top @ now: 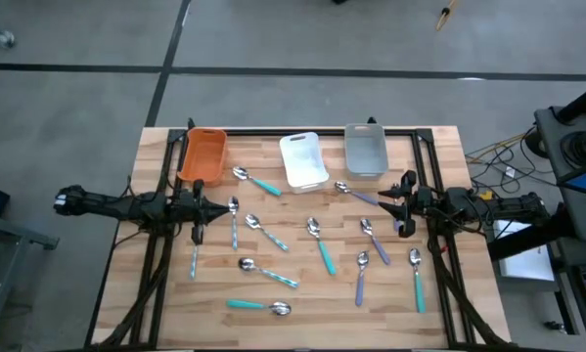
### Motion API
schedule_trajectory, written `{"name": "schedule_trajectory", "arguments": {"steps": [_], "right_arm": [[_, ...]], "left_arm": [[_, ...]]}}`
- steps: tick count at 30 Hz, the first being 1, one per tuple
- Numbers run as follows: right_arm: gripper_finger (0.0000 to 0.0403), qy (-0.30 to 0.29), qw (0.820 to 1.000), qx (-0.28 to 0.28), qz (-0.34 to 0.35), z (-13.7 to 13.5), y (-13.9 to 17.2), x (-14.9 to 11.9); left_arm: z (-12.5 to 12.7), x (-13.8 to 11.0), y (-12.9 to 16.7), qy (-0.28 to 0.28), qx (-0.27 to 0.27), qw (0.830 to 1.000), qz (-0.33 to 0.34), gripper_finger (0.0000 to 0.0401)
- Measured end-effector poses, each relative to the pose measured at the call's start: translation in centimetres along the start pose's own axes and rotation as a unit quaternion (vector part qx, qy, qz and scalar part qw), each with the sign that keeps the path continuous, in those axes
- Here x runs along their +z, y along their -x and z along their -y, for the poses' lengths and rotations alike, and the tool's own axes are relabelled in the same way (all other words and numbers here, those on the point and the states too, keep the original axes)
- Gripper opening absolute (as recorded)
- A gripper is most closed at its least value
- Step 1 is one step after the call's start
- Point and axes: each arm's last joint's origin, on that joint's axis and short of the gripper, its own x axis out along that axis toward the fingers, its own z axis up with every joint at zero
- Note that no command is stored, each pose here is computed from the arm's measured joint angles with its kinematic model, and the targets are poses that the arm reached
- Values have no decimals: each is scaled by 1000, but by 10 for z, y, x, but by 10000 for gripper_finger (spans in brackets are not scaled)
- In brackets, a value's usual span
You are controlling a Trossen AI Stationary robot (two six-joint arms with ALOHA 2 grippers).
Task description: Sort silverware by color (type)
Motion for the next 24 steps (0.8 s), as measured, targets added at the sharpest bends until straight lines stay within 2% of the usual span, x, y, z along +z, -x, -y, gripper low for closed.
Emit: {"name": "schedule_trajectory", "arguments": {"steps": [15,17,20,21,24], "right_arm": [[134,-1,1000,0,0,0,0,0],[134,-53,999,1,0,0,0,0],[134,-234,972,2,0,0,0,0],[134,-253,967,-7,2,0,0,0],[134,-265,964,-17,1,1,0,-1]], "left_arm": [[0,0,0,0,0,1000,1,0],[0,0,0,5,-1,1000,6,0],[1,4,0,41,-5,999,29,0],[1,7,0,53,-8,998,44,0],[2,14,1,64,-14,995,78,0]]}}
